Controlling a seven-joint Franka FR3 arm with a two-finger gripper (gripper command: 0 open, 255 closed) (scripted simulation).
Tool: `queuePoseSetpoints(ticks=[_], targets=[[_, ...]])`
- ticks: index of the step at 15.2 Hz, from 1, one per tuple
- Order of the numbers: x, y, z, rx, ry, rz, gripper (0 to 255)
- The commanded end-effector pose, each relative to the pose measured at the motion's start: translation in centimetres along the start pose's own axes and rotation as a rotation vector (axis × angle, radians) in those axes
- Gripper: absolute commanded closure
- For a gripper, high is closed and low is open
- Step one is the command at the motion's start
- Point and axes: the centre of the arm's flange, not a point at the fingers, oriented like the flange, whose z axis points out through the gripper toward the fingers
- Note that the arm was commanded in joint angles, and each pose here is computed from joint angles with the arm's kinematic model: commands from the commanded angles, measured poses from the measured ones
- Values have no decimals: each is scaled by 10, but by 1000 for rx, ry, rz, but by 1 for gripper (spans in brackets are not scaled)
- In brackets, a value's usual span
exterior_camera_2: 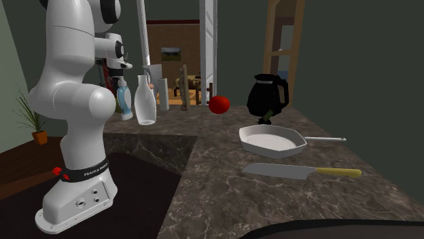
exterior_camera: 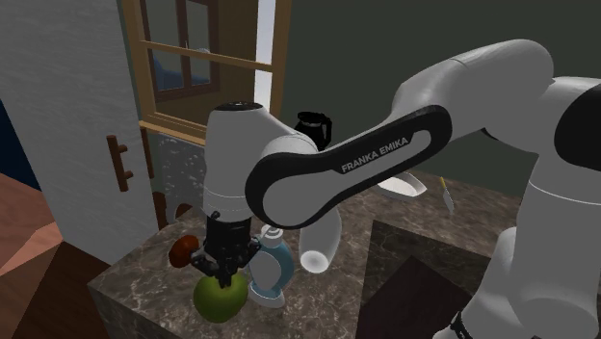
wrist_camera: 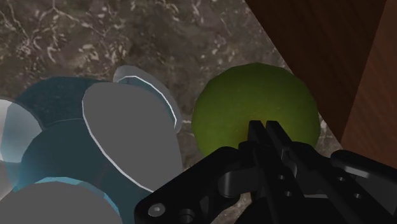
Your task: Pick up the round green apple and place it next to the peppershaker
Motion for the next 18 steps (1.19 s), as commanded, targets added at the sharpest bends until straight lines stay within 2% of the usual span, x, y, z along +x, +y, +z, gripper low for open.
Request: queuePoseSetpoints(ticks=[1,4,5,10,14,18], targets=[[0,0,1,-1,-1,0,255],[0,0,1,-1,-1,0,255],[0,0,1,-1,-1,0,0],[0,0,1,-1,-1,0,0],[0,0,-49,-1,-1,0,0],[0,0,-49,-1,-1,0,0]])
